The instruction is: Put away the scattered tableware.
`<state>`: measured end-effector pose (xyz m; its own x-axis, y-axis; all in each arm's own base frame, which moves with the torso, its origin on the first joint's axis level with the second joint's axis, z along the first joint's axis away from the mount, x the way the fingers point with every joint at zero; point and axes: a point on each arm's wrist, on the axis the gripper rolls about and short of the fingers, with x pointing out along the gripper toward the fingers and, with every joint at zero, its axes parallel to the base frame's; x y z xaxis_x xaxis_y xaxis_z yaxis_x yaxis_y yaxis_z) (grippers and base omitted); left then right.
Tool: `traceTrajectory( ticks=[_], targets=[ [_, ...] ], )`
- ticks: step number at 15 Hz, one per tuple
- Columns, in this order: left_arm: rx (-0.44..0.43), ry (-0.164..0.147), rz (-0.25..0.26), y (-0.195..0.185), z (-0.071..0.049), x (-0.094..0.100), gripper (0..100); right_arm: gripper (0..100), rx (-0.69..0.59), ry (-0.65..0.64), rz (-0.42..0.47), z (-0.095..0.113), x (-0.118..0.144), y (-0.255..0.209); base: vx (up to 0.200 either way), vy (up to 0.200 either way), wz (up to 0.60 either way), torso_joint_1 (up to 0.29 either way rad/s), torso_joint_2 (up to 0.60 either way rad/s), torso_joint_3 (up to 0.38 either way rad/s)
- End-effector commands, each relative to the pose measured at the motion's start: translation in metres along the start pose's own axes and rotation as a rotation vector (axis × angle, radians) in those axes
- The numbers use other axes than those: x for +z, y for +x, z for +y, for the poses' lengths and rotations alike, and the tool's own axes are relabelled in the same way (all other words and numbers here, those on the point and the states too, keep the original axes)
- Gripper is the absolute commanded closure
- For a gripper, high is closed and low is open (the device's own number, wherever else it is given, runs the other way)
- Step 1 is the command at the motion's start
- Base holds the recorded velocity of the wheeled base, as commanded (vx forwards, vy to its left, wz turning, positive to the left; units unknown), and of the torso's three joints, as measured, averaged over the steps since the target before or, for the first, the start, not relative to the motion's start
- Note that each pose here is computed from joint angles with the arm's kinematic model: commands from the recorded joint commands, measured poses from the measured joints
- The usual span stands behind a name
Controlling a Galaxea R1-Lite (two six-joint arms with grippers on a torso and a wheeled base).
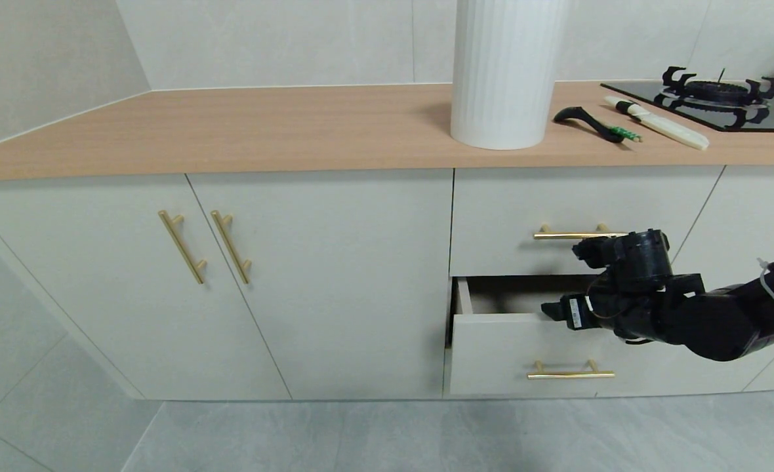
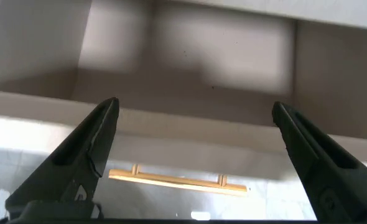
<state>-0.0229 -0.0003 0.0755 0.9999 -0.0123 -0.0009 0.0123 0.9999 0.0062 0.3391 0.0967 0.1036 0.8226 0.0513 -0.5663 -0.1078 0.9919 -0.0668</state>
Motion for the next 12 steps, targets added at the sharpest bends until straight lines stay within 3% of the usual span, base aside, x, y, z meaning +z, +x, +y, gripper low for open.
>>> traceTrajectory(
  ticks=[1,12],
  targets=[
    [0.000,0.000,0.001,0.000,0.000,0.000,0,0,0.000,-0.002,0.002,0.000,0.001,-0.003,0.000,0.000,0.00,0.000,0.00,0.000],
    [0.000,0.000,0.001,0.000,0.000,0.000,0,0,0.014,-0.140,0.244,-0.007,-0.005,-0.045,0.000,0.000,0.00,0.000,0.00,0.000]
  ],
)
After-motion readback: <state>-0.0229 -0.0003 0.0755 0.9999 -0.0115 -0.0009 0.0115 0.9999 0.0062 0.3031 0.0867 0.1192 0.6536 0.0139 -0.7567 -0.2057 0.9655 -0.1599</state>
